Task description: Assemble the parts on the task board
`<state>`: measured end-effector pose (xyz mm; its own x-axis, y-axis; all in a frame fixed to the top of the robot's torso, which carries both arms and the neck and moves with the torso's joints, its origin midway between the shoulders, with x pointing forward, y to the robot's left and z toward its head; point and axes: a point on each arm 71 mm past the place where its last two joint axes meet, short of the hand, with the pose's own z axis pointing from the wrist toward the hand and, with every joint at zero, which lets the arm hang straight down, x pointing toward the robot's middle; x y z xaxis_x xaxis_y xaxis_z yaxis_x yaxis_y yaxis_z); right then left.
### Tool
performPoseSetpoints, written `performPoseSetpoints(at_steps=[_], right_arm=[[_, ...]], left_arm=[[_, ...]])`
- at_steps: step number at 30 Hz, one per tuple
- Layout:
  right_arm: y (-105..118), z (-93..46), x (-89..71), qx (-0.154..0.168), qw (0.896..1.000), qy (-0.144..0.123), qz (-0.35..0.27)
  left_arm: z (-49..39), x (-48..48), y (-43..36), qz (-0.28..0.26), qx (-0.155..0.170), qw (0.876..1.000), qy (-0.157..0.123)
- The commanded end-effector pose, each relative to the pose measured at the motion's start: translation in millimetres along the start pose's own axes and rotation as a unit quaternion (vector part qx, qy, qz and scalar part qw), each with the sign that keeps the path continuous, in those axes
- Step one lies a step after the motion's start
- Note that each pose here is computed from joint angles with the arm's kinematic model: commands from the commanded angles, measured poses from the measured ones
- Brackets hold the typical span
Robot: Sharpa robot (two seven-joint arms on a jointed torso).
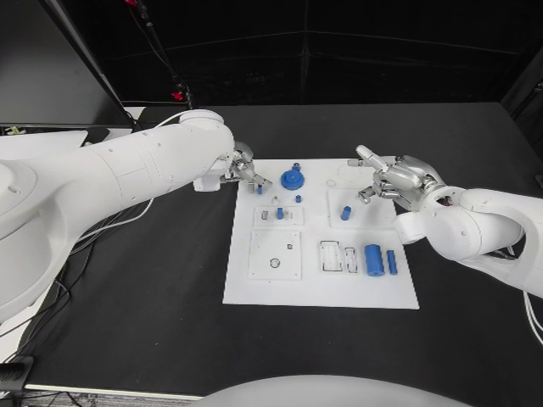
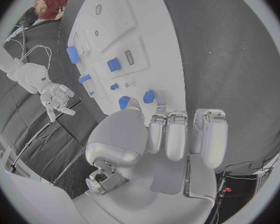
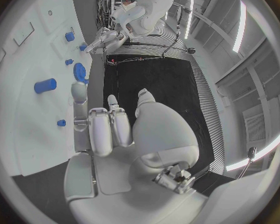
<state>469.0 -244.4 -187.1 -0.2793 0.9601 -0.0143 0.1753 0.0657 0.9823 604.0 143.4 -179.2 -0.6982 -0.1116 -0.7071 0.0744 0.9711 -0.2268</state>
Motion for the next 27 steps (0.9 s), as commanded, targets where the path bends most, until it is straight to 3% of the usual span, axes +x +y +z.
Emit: performPoseSetpoints(at_steps=[1,27], right_arm=[[1.4,-0.1,1.7,-0.004,1.000,0.006,0.002],[0.6,0.2,1.5,0.001,1.000,0.005,0.002]], left_arm=[[-0.4,-0.3,-1.2,0.004,0.004,1.000,0.005],[0.7,0.6,-5.2,0.005,0.013,1.000,0.007]])
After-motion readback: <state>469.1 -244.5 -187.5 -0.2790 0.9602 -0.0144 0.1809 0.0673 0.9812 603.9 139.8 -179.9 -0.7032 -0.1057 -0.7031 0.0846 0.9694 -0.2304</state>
